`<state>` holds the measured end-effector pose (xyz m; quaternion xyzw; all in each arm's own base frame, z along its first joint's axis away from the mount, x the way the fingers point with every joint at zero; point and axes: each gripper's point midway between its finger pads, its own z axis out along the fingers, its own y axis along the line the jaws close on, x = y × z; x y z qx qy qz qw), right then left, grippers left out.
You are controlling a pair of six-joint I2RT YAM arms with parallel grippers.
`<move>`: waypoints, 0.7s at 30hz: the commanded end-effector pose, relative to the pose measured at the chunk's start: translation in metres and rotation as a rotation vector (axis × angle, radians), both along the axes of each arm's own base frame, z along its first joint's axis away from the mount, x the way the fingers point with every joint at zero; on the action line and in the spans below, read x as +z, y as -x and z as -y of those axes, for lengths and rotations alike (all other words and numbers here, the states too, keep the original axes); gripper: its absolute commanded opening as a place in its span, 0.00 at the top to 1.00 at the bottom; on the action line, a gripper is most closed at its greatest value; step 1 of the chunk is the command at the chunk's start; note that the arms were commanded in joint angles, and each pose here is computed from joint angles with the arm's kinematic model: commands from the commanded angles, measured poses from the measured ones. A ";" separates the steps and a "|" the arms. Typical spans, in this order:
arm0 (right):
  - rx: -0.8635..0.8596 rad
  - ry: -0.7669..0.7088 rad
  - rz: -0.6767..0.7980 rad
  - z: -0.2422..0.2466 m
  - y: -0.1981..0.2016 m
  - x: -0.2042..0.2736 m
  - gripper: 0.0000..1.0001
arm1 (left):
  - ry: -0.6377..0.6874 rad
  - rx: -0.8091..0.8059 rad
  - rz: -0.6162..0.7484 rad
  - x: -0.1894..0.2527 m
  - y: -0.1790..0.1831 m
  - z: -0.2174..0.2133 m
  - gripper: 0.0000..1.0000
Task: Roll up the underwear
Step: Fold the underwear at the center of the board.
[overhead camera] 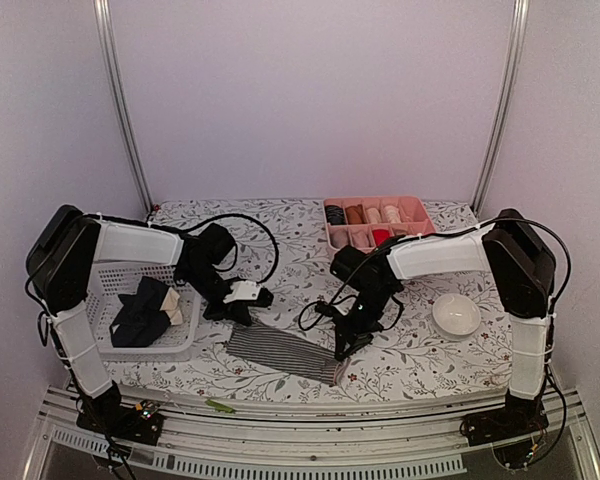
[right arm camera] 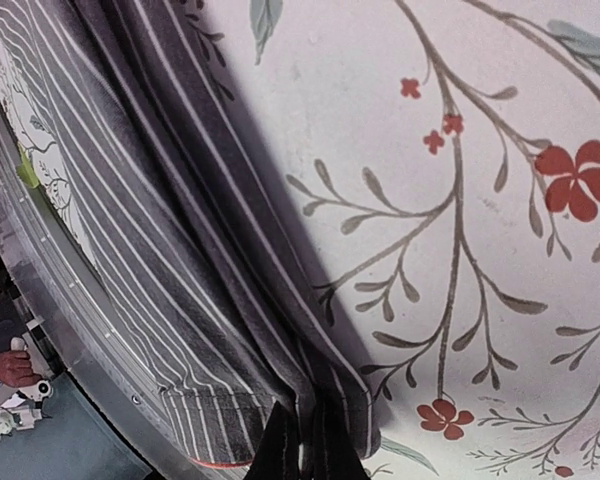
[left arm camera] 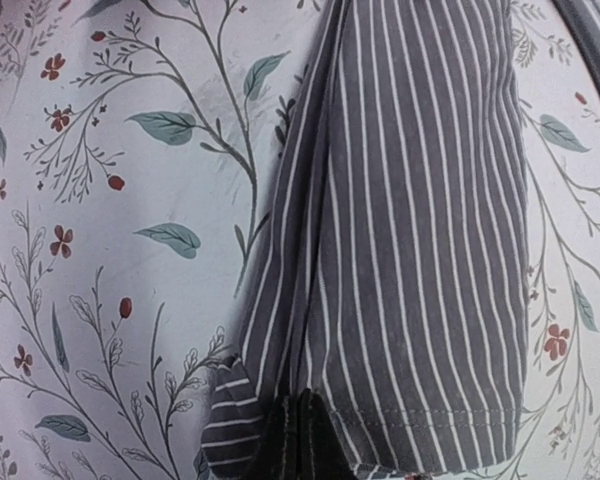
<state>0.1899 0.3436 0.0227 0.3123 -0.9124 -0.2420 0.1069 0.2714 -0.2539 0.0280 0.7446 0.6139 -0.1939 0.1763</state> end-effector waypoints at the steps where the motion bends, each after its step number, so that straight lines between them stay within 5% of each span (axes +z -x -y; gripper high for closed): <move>1: -0.026 0.075 0.019 0.013 -0.004 -0.015 1.00 | 0.014 0.049 0.001 0.007 -0.011 -0.002 1.00; 4: -0.037 0.097 0.058 0.014 -0.012 -0.010 0.90 | -0.003 0.067 0.008 0.003 -0.013 -0.004 0.99; 7: -0.055 0.111 0.105 0.015 -0.021 0.003 0.65 | -0.002 0.117 0.020 0.007 -0.020 -0.005 0.82; 11: -0.101 0.079 0.175 0.013 -0.035 0.032 0.44 | 0.052 0.164 0.043 0.035 -0.029 -0.001 0.69; 21: -0.215 -0.008 0.280 0.017 -0.050 0.075 0.39 | 0.045 0.148 0.070 0.057 -0.012 -0.002 0.63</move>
